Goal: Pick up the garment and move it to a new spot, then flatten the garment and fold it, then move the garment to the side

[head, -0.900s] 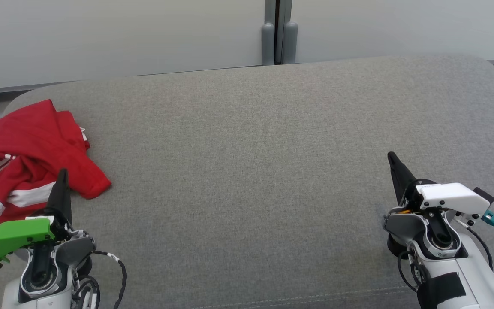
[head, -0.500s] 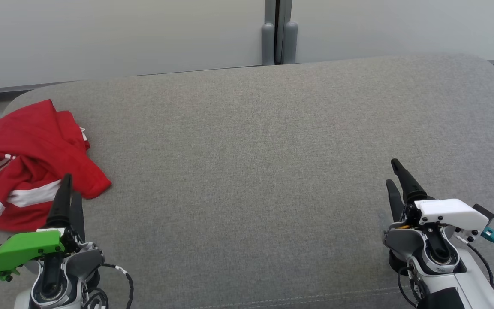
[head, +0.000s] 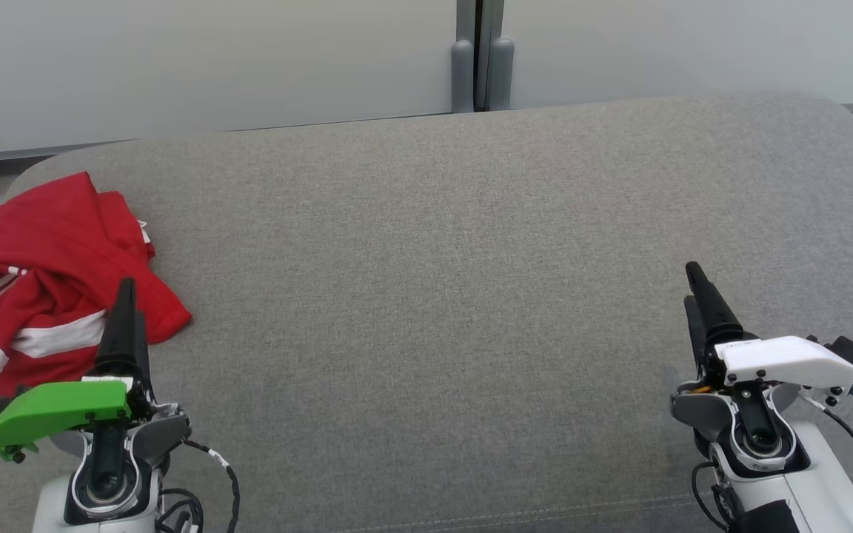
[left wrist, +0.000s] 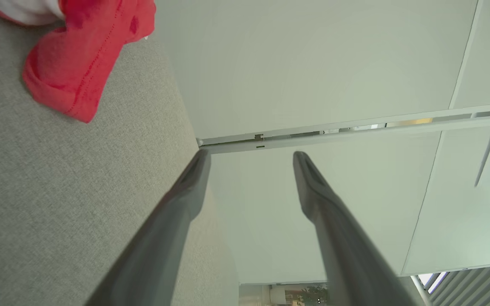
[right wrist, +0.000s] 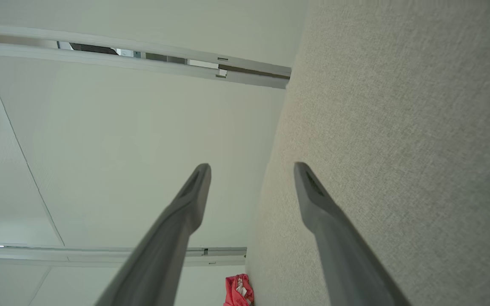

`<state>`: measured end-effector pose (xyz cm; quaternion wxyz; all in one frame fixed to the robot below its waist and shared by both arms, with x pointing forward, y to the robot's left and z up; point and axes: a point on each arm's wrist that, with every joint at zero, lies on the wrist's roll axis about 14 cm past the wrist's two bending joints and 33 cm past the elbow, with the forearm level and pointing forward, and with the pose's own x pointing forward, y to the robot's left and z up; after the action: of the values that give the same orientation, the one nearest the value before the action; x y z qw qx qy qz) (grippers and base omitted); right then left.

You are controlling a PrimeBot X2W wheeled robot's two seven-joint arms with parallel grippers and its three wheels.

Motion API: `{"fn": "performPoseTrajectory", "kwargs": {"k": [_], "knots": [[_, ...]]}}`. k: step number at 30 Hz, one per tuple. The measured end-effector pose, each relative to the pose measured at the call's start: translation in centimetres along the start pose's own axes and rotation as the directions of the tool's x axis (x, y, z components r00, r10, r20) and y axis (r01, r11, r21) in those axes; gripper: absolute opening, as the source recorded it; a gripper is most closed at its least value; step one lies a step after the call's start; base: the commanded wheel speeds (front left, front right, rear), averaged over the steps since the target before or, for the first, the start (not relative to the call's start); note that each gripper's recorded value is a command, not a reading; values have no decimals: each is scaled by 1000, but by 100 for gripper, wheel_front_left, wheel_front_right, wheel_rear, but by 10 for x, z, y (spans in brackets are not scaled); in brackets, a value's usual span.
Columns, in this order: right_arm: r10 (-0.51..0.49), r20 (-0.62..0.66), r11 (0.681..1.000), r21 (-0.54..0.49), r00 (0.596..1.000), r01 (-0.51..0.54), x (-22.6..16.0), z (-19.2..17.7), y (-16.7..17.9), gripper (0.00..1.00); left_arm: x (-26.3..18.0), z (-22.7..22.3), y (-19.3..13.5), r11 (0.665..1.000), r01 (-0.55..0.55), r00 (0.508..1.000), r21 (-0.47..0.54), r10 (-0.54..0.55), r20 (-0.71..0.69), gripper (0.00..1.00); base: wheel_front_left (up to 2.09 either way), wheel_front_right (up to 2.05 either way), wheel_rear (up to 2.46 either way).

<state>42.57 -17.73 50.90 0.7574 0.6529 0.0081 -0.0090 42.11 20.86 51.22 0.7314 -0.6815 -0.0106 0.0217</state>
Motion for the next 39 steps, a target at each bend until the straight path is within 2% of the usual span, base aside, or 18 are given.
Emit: {"fn": "performPoseTrajectory", "kwargs": {"k": [5, 8, 12, 16, 23, 33, 34, 39], "knots": [[46, 11, 993, -106, 999, -44, 1, 5, 14, 100, 1, 4, -8, 995, 22, 1000, 102, -23, 10, 100, 0, 0, 0], [76, 12, 979, -193, 997, -73, 0, 7, 22, 100, 2, 7, -17, 982, 44, 999, 184, -48, 19, 100, 0, 0, 0], [118, 7, 948, -297, 993, -111, -1, 7, 34, 100, 2, 7, -30, 953, 77, 996, 293, -88, 23, 100, 0, 0, 0], [160, -3, 905, -400, 987, -148, -1, 6, 46, 100, 1, 2, -34, 918, 89, 995, 387, -102, 12, 100, 0, 0, 0], [190, -33, 810, -560, 981, -176, -7, 2, 53, 100, -2, -2, -40, 827, 104, 992, 553, -123, -4, 100, 0, 0, 0], [189, -82, 642, -744, 979, -186, -14, -9, 47, 100, -7, -11, -35, 660, 92, 994, 746, -109, -26, 100, 0, 0, 0], [187, -89, 610, -770, 978, -186, -16, -10, 46, 100, -8, -13, -32, 626, 89, 994, 775, -102, -31, 100, 0, 0, 0], [181, -101, 545, -817, 978, -185, -20, -13, 42, 100, -12, -17, -30, 559, 89, 994, 824, -99, -39, 100, 0, 0, 0]]}}
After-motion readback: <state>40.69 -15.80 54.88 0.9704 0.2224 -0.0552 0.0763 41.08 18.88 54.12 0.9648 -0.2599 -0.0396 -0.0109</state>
